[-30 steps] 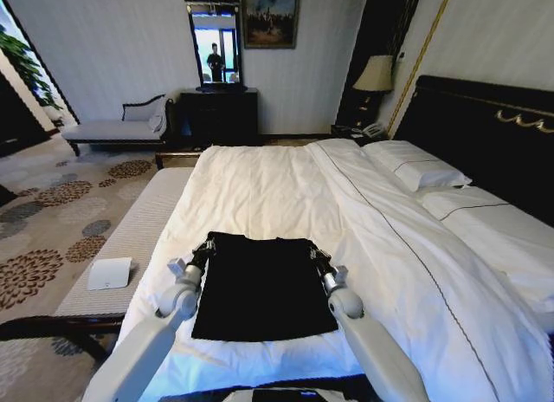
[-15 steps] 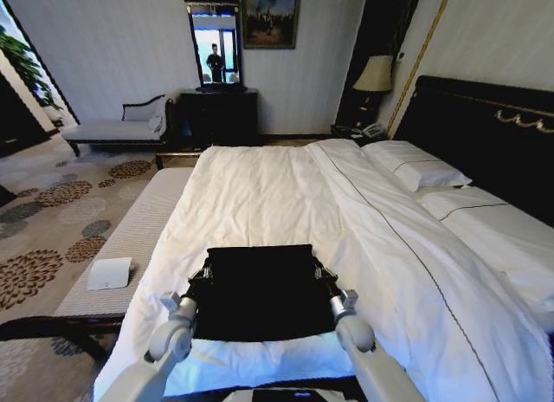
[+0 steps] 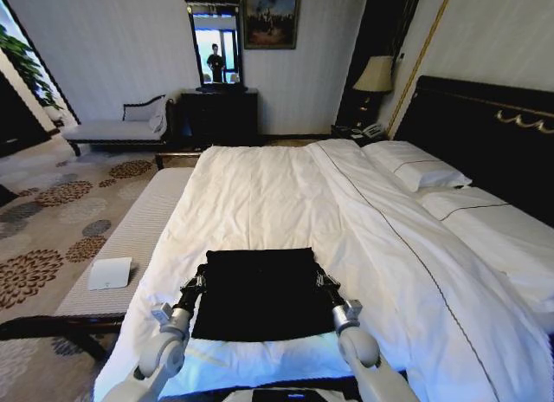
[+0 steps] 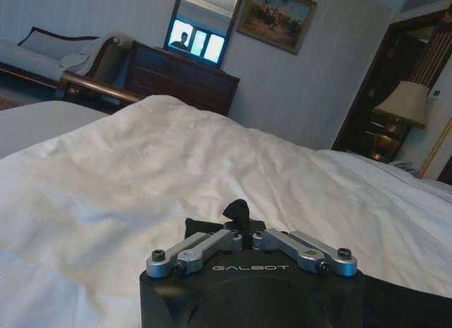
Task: Fold the clothes on the bed.
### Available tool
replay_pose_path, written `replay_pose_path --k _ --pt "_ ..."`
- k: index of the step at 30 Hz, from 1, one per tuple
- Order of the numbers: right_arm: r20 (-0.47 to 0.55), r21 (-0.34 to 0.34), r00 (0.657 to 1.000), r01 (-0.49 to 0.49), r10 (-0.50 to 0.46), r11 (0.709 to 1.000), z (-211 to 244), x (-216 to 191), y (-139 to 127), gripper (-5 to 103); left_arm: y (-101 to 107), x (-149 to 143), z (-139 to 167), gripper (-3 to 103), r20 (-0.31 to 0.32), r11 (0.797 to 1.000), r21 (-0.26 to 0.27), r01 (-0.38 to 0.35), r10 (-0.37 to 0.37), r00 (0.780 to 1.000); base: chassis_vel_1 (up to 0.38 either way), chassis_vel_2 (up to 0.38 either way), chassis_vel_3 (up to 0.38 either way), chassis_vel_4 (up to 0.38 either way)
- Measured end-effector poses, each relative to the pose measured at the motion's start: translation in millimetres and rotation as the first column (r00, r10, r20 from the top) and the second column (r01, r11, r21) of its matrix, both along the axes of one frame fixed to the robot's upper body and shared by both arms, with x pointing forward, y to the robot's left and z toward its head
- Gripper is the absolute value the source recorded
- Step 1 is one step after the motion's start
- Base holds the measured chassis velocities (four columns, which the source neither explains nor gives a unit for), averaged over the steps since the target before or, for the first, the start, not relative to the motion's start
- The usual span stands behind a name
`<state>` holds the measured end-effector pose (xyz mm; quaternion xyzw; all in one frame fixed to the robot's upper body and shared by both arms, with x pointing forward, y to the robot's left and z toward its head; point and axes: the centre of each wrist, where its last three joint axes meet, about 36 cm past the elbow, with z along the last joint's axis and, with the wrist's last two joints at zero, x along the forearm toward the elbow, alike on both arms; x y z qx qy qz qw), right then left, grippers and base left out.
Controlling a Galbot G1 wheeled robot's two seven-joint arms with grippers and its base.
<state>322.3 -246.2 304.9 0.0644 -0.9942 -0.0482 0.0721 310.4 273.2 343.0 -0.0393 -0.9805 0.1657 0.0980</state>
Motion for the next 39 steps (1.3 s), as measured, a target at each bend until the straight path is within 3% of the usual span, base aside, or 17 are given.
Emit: replay_pose_path --k 18,39 --pt "-0.046 -0.035 0.999 -0.011 0.009 0.999 -18 -21 0 1 -5 -30 -13 1 -0.037 0.998 0.041 0.039 -0.038 0.999 0.0 0.0 0.0 0.0" --pt "-0.067 -0.043 0.998 -0.012 0.009 0.999 -22 -33 0 1 2 -31 -21 1 -0.047 0.998 0.056 0.026 -0.023 0.999 0.0 0.0 0.0 0.0"
